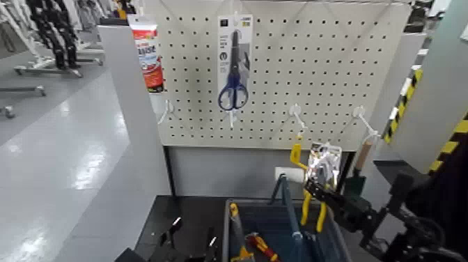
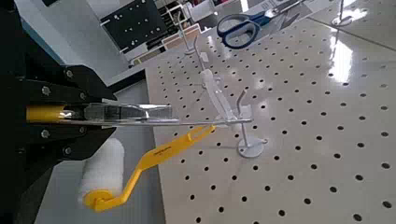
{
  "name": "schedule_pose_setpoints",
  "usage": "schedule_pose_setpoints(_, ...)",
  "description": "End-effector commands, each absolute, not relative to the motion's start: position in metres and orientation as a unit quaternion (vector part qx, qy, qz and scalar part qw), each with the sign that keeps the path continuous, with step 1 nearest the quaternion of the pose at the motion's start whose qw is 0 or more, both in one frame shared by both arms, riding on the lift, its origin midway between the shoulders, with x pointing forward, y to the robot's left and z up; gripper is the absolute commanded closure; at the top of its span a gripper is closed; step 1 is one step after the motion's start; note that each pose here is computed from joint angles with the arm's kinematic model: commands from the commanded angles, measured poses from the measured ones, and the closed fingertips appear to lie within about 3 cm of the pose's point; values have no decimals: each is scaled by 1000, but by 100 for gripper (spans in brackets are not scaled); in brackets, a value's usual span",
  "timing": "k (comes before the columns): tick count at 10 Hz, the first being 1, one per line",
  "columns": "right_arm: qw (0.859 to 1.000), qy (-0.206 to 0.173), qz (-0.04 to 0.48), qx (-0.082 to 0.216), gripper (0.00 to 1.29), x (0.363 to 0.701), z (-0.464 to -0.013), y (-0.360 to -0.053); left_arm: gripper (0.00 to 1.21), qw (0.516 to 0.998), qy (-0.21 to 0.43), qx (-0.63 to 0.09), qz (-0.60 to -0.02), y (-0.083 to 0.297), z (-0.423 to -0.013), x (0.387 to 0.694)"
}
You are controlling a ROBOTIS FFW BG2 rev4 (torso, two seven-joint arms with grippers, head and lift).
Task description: Put the yellow pliers into the crate.
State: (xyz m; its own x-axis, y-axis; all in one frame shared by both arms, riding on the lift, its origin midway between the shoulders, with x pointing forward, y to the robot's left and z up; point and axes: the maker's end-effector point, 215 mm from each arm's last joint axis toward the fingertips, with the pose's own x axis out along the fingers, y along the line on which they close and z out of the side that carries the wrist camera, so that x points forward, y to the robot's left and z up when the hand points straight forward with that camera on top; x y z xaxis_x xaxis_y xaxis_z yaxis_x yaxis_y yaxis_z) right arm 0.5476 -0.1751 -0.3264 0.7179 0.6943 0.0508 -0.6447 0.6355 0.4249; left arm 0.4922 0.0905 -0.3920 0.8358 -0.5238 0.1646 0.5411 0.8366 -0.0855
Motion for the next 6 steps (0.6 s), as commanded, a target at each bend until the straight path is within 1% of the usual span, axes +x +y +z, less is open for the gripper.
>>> schedule_pose_setpoints(1,898,86,368,225,117,543,-354,-173,12,956,-68,-64,-279,89,-391,493)
schedule_pose_setpoints(3,895,107,367,230,117,541,-371,-171,12,956,-68,-64,-279,89,-391,493)
schedule_pose_setpoints(4,893,115,365,238,110,539,-379,-171,12,956,-68,-64,-279,89,-391,493)
schedule_pose_setpoints(5,888,137,360,250,96,536,-392,-172,12,956,-68,-64,-279,89,-391,493)
schedule_pose_setpoints(6,890,150,357,240,71,535,-399,-173,12,956,-68,-64,-279,89,-391,493)
